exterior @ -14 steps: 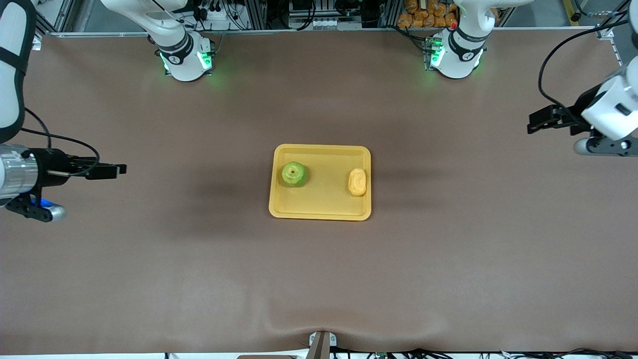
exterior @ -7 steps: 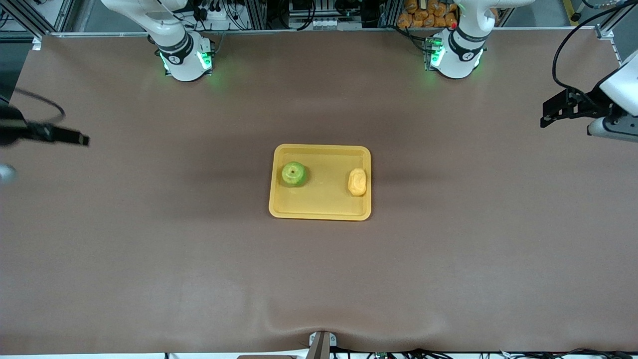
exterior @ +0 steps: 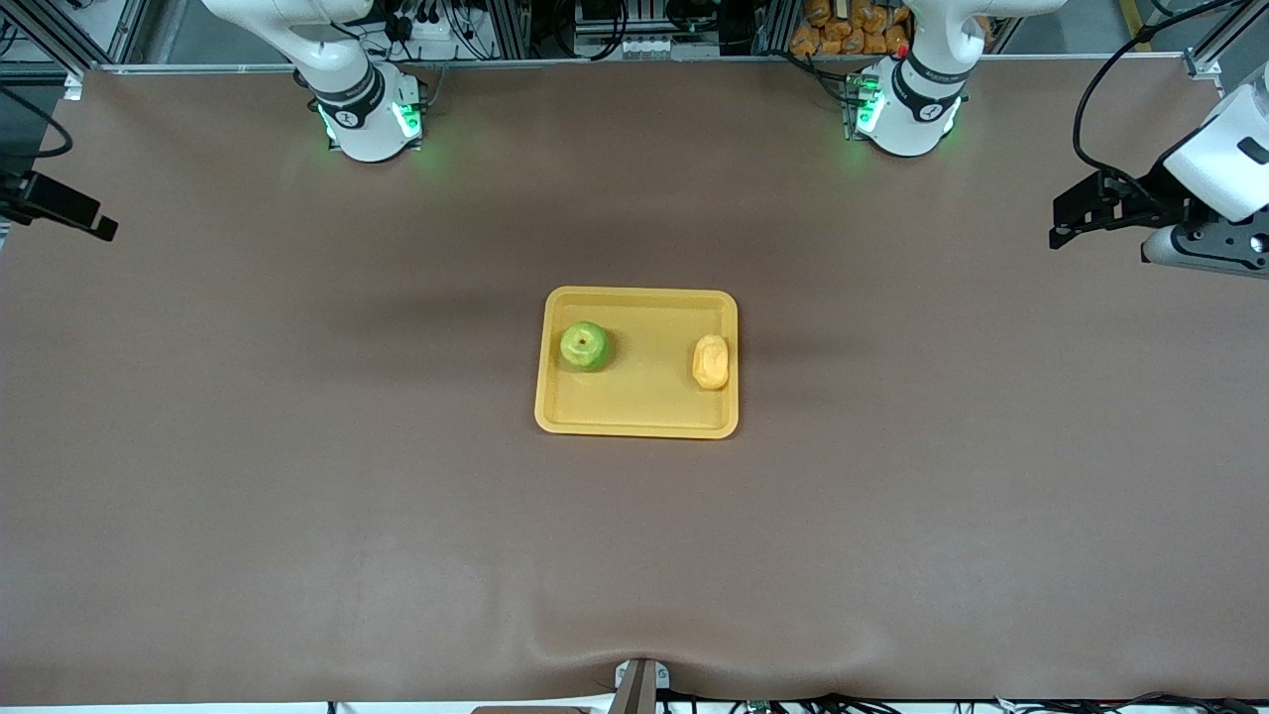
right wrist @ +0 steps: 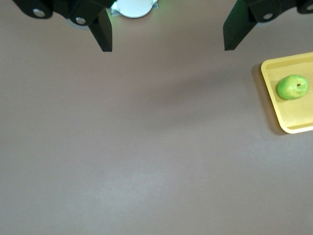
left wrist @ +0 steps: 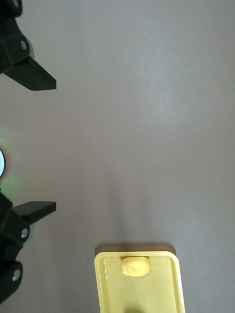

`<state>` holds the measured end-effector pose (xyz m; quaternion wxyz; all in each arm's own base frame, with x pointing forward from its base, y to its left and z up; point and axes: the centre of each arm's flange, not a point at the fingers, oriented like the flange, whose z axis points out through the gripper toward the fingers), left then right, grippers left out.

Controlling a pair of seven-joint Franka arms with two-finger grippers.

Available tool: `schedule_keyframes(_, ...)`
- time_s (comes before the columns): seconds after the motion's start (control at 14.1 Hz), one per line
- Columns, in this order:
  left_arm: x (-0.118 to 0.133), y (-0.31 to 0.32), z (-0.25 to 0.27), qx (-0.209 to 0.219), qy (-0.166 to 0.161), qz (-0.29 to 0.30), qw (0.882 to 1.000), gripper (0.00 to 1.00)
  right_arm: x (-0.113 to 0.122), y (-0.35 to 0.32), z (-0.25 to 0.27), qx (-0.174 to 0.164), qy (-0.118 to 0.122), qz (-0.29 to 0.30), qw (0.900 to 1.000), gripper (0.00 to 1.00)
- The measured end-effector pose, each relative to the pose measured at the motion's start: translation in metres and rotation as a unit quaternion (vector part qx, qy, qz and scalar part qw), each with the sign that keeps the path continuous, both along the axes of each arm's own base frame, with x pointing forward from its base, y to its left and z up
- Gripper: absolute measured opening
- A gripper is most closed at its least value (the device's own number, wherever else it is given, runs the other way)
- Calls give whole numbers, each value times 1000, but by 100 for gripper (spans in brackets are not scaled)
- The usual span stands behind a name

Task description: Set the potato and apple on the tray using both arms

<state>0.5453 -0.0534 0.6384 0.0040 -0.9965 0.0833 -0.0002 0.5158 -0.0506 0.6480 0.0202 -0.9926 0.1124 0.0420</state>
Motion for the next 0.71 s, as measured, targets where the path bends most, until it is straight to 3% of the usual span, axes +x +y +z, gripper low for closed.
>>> schedule_keyframes(0.14,0,4,-2,1,7,4,1000,100,-16,-1,-3,1,-9,4,1000,100)
schedule_keyframes(0.36,-4,3,-4,2,22,3,1000,100,-19,-10,8,-7,-28,27,999,100)
schedule_keyframes(0.71,-11,-18,-8,6,43,5,999,100,-13,-14,10,-36,-25,40,998,100)
